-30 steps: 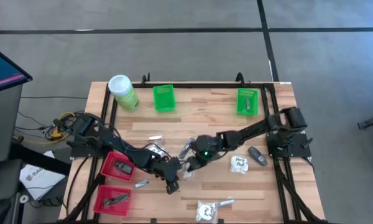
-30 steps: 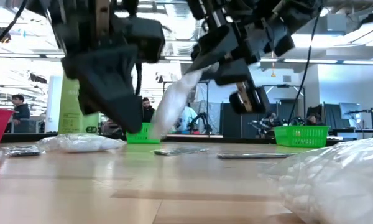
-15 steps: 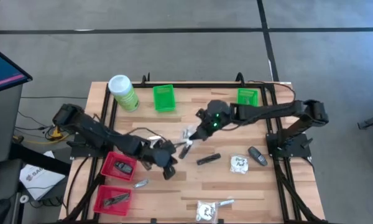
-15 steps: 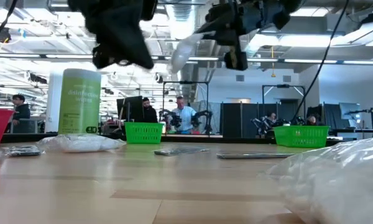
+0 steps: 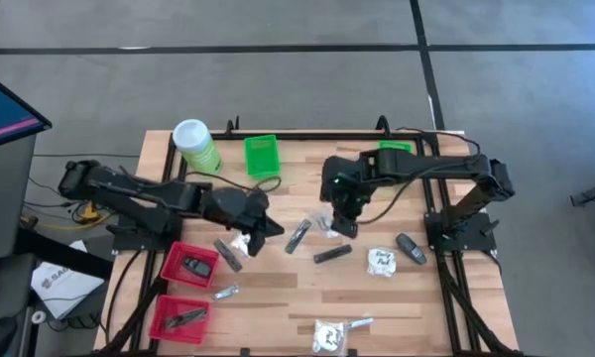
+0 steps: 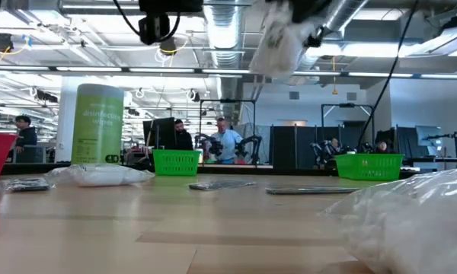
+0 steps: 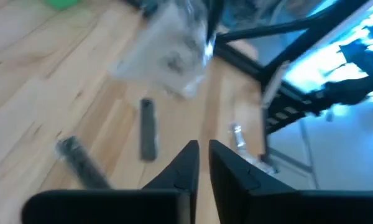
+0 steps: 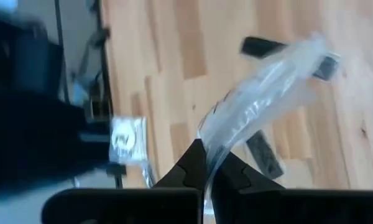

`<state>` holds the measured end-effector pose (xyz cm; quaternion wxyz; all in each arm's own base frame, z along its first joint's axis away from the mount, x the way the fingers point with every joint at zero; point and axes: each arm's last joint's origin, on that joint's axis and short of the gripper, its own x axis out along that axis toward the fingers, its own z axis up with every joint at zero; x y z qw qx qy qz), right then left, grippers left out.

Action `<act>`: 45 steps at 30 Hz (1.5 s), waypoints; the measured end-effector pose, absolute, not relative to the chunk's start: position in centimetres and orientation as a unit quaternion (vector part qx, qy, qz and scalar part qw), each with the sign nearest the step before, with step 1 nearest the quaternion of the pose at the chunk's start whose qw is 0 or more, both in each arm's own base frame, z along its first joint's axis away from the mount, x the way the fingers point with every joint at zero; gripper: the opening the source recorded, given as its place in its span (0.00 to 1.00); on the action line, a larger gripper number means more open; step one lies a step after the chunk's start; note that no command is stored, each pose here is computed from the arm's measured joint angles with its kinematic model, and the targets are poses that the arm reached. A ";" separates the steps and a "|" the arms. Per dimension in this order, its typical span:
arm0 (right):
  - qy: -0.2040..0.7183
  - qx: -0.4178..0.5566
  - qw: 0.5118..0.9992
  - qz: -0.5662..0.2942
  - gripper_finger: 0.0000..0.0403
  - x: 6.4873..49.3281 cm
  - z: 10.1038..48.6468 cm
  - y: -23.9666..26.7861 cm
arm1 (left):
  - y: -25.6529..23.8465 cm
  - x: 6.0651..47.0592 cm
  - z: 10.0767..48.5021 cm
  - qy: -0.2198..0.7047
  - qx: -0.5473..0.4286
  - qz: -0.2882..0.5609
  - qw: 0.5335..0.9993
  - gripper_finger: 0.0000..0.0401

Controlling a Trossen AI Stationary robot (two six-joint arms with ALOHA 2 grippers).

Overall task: Pick & Place Travel size toiletries
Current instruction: Put the white vanity pack into the top left green basket

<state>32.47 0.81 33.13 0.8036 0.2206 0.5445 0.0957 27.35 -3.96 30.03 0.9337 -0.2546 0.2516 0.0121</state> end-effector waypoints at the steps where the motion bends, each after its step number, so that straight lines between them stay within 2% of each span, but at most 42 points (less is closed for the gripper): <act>1: 0.558 0.205 0.798 0.102 0.00 32.7 33.4 1.4 | -3.6 27.4 30.2 0.246 -0.257 0.001 0.935 0.10; 6: 0.582 0.149 0.785 0.148 0.00 34.9 35.0 4.5 | -2.8 28.1 31.0 0.212 -0.257 -0.062 0.941 0.25; 13: 0.607 0.082 0.771 0.172 0.00 37.2 36.2 7.4 | -2.8 28.3 31.1 0.201 -0.238 -0.089 0.946 0.49; 17: 0.599 0.067 0.776 0.188 0.00 38.4 36.8 8.2 | -3.3 28.7 31.6 0.172 -0.239 -0.121 0.948 0.57; 21: 0.600 0.077 0.772 0.197 0.00 39.0 36.3 8.1 | -3.8 29.4 31.3 0.168 -0.245 -0.135 0.945 0.58; 25: 0.621 0.082 0.755 0.194 0.00 39.1 35.6 7.7 | -4.3 30.2 29.8 0.200 -0.253 -0.142 0.936 0.56; 31: 0.618 0.074 0.756 0.204 0.00 39.1 35.6 7.7 | -4.8 31.7 27.8 0.228 -0.270 -0.163 0.921 0.54; 45: 0.614 0.087 0.751 0.225 0.00 39.1 35.7 7.7 | -4.6 32.9 29.7 0.168 -0.239 -0.188 0.938 0.53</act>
